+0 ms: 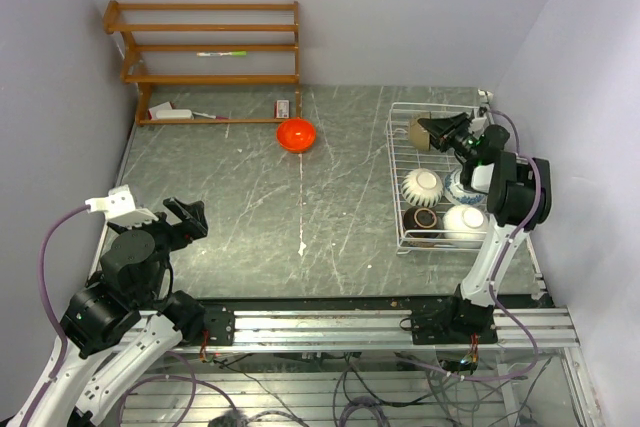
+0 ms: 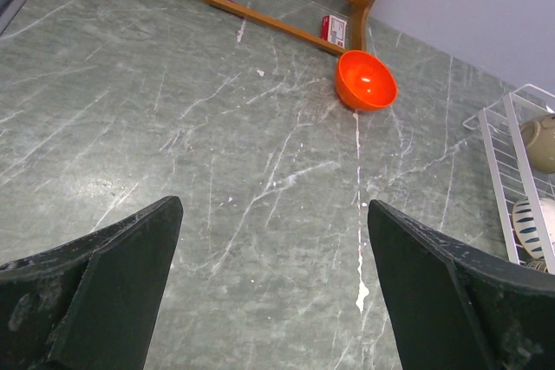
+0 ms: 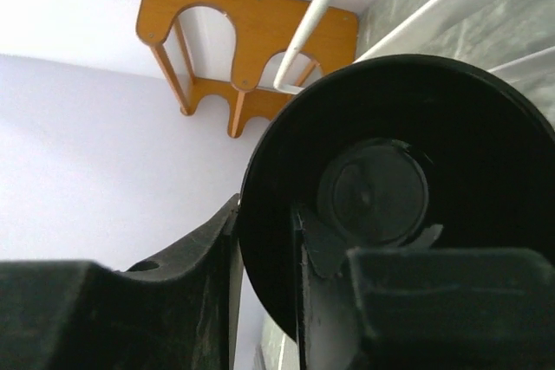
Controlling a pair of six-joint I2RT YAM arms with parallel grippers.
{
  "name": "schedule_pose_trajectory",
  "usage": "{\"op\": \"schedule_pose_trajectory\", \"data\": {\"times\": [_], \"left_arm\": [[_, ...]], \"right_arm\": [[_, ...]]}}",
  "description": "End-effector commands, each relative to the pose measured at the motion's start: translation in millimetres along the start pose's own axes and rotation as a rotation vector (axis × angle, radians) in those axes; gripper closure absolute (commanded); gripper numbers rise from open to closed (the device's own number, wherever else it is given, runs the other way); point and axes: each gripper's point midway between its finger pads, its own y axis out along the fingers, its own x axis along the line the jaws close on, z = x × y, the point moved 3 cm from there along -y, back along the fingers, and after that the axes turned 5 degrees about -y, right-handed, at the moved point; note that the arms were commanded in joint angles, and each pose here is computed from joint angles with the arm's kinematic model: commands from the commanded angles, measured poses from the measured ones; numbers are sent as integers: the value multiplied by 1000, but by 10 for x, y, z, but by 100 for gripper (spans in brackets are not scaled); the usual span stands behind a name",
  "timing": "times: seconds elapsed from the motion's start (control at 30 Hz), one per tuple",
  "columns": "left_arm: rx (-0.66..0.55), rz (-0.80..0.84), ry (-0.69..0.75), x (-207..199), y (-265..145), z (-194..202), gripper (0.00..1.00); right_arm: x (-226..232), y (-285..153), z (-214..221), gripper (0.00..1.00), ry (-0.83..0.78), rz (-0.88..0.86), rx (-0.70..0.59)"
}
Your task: Load the bowls into the dish rack
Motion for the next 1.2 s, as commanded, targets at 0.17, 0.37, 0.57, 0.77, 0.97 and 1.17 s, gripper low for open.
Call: {"op": "schedule_pose_trajectory", "data": {"times": [0.17,0.37,0.57,0.77,0.97,1.17], "left_arm": [[-30,6,-27,-13,-34,-91,1],[-26,9,-23,-27,-26,-87,1],[-27,9,-25,-24,-30,-88,1],[-31,11,-29,-17,-38,-93,1],[-32,12,-28,-20,-40,-98,1],[-31,14,-28,-22,-42,-97,1]], "right_arm": [[-758,-343,230,68,182,247,11],[-624,-364,188,74,156,199,-3],[-133,-226,47,89,79,114,3],[376,45,34,89,68,-51,31],[416,201,131,90,146,-140,46],[48,103,102,90,175,-10,17]]}}
